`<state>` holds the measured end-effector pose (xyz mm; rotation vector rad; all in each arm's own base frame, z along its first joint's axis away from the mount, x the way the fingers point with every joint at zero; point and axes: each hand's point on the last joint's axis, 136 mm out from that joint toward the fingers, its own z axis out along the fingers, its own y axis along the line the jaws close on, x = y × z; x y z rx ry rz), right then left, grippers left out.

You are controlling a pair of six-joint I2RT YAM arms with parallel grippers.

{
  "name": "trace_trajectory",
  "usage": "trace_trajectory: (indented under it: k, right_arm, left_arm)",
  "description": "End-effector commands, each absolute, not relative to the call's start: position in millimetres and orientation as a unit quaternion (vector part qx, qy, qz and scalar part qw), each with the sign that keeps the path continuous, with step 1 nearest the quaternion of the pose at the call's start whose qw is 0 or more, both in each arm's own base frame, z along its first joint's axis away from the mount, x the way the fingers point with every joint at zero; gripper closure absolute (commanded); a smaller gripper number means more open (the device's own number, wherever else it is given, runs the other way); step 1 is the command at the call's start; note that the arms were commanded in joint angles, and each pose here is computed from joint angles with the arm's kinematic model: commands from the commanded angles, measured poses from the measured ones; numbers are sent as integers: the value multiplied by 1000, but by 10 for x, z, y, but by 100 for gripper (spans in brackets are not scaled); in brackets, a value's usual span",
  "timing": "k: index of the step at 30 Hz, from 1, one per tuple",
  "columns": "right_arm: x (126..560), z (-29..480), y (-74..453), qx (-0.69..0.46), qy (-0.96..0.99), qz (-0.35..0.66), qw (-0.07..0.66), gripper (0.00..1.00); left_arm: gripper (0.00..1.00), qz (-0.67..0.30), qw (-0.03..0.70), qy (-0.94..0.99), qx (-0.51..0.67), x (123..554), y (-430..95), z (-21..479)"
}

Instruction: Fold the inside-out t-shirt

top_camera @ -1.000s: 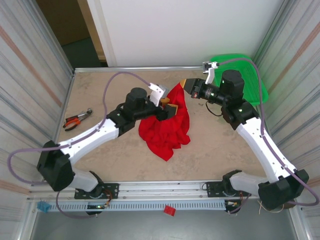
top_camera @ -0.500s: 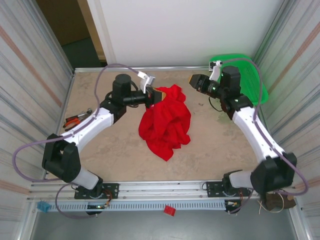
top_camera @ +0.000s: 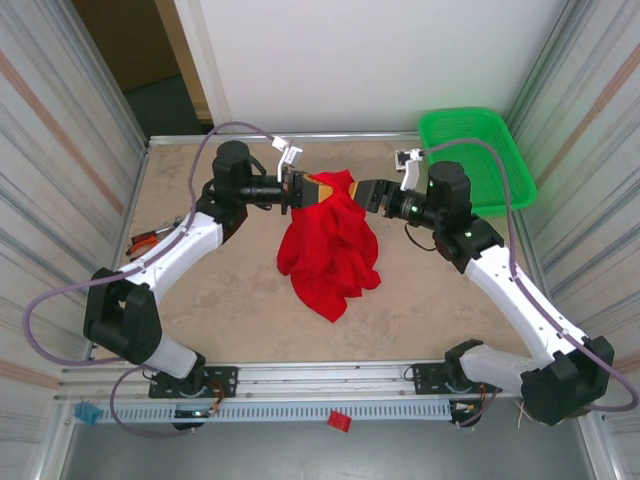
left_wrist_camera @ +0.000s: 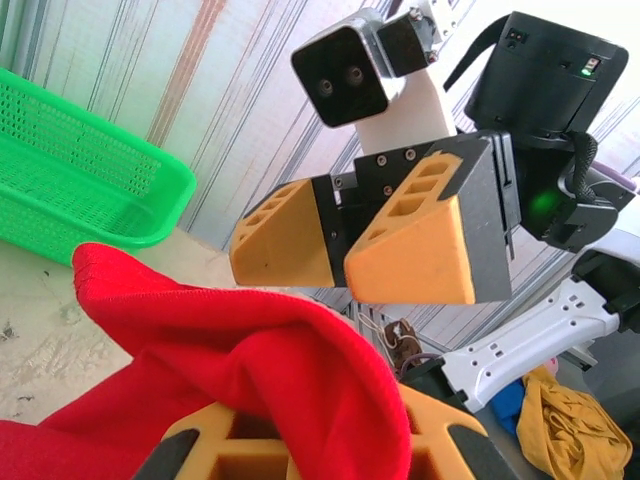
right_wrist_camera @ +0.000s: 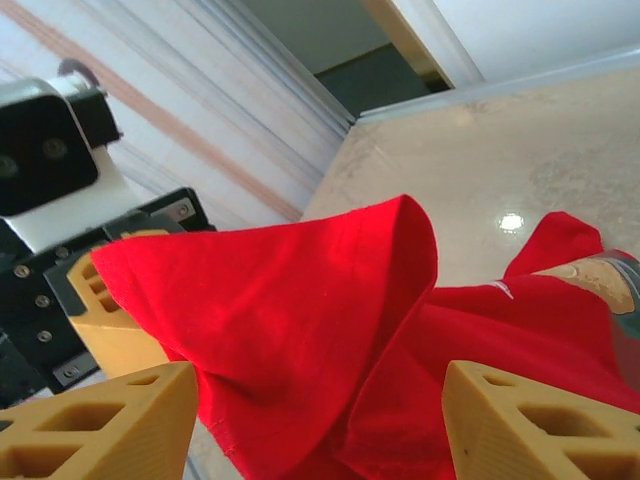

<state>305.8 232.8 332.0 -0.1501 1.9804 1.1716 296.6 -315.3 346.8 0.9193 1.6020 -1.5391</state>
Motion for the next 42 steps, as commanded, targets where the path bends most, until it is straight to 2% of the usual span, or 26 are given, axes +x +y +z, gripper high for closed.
trace_trajectory:
  k: [1, 4, 7, 10, 12, 13, 17, 18, 20, 24, 29, 31, 35, 42]
  right_arm:
    - [3008, 3374, 2417, -79, 783, 459, 412, 39]
    - [2929, 3361, 2496, -90, 786, 450, 414, 44]
    - [2948, 3327, 2534, -91, 790, 447, 410, 55]
    - [2995, 3317, 2553, -92, 794, 441, 408, 74]
    - [3016, 3348, 2551, -94, 794, 438, 412, 94]
    - [3023, 3396, 2540, -96, 791, 438, 416, 100]
    - [2996, 3740, 2433, -107, 771, 456, 433, 100]
    - [2978, 3881, 2382, -107, 760, 466, 440, 100]
    - [2913, 4170, 2296, -109, 736, 489, 455, 100]
    - [2800, 4528, 2225, -117, 704, 516, 473, 100]
    - [2906, 4415, 2254, -106, 710, 522, 460, 100]
    - [2952, 4323, 2266, -101, 715, 523, 452, 100]
    - [3000, 4198, 2287, -96, 722, 524, 441, 100]
    - [3021, 4080, 2317, -95, 730, 526, 426, 100]
  left_arm:
    - [100, -602, 373, 600, 372, 2940, -3121, 3678]
    - [100, -602, 373, 602, 370, 2965, -3123, 3664]
    - [100, -603, 370, 602, 370, 2972, -3130, 3661]
    - [100, -602, 368, 605, 369, 2979, -3127, 3642]
    - [100, -602, 365, 608, 367, 2987, -3130, 3616]
    - [100, -601, 364, 610, 365, 3001, -3129, 3597]
    - [100, -590, 370, 631, 342, 3142, -3097, 3507]
    - [97, -584, 375, 640, 331, 3206, -3071, 3471]
    - [83, -573, 385, 653, 313, 3326, -3013, 3411]
    - [68, -561, 395, 668, 288, 3490, -2928, 3328]
    - [53, -526, 431, 682, 268, 3509, -2787, 3337]
    - [48, -501, 456, 682, 276, 3368, -2766, 3411]
    - [45, -441, 486, 682, 325, 3017, -2932, 3497]
    - [44, -415, 500, 682, 337, 3028, -3132, 3435]
